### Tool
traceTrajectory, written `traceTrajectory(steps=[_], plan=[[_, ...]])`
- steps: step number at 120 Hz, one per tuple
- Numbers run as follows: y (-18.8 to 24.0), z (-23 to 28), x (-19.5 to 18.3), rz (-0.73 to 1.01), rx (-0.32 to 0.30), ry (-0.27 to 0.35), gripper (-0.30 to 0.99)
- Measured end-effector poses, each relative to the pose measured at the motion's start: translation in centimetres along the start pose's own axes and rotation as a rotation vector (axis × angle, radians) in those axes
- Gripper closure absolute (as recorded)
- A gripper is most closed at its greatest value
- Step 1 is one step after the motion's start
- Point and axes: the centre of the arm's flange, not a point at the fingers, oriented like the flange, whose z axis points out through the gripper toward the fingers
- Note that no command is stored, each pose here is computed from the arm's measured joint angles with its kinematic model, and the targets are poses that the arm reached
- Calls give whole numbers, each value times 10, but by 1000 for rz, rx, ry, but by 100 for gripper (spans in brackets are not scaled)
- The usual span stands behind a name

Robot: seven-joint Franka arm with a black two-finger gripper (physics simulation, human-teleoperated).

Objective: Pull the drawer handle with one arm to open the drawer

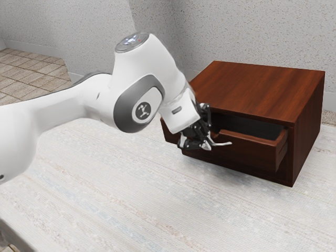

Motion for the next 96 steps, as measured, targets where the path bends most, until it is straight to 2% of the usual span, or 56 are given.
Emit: traceTrajectory(steps=[25,29,30,33,64,84,91,96], plan=[[22,-3,-3,16,-18,8,76],[26,0,-3,19,-27,8,74],[26,1,-3,19,-29,8,68],[30,1,-3,20,-34,10,72],[59,-5,-2,36,-55,33,53],[65,-7,-3,41,-55,38,62],[69,-9,-3,45,-57,40,80],[72,-10,-3,47,-58,43,84]])
